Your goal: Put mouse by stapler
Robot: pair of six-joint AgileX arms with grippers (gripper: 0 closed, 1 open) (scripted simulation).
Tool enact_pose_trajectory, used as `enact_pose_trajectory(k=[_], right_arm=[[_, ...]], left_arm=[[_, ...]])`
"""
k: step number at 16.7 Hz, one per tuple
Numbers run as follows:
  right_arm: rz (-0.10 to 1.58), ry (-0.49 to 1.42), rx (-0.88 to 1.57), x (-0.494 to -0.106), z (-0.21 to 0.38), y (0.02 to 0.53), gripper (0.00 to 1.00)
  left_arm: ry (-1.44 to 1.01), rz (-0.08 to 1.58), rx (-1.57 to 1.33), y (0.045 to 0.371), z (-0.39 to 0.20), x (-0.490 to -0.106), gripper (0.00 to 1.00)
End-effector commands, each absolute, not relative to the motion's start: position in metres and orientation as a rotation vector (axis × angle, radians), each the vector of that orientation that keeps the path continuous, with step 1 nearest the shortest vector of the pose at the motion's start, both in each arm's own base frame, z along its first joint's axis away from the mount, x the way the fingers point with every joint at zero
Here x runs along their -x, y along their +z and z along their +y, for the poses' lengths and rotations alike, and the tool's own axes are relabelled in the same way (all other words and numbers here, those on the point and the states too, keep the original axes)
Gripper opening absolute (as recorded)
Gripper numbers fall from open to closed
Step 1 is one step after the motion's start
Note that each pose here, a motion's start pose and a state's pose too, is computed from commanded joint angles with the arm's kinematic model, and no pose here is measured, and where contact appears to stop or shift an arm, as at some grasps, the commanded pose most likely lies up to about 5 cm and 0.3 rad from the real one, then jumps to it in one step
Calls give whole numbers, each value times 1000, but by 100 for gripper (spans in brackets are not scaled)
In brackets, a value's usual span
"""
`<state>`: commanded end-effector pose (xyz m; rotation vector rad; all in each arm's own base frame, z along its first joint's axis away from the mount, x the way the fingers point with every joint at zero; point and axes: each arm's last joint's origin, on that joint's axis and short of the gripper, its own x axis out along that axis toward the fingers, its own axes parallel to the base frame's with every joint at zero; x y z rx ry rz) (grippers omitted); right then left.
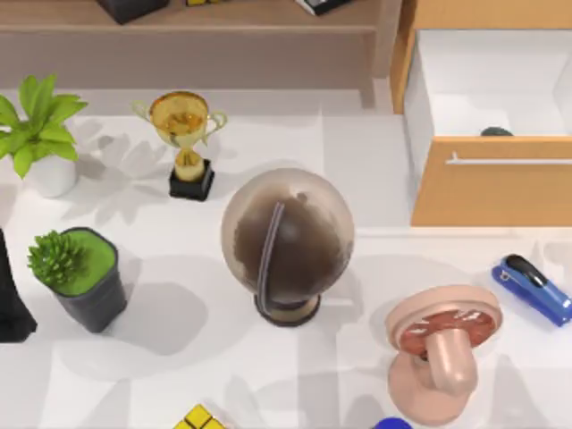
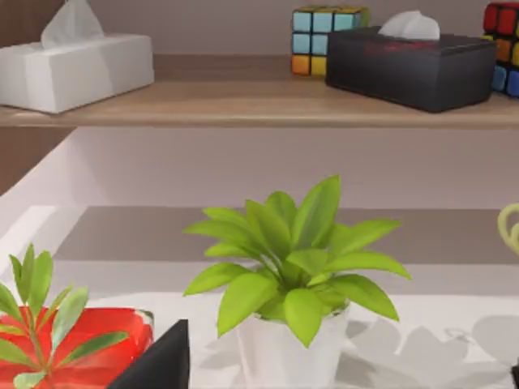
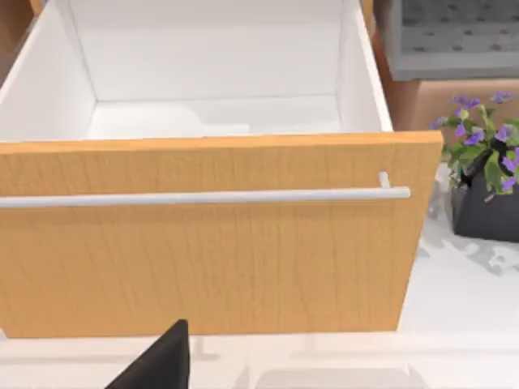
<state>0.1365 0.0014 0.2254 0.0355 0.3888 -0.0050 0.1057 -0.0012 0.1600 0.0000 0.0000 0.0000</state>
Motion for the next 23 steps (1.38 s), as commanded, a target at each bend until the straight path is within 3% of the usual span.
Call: enact_pose_trajectory(k=[5,11,19,23], right_arm=[[548,27,-32,-192,10,282,100],[751,61,-48,-264,25,309,100],[1020,6,-67,-376,39,293,100],[1175,-13,-63,-437,52,252,100]], left_arm=[[0,0,0,160,-1,-106,100],[0,0,0,160,-1,-106,100],[0,0,0,160,-1,-106,100],[0,0,0,160,-1,-106,100]])
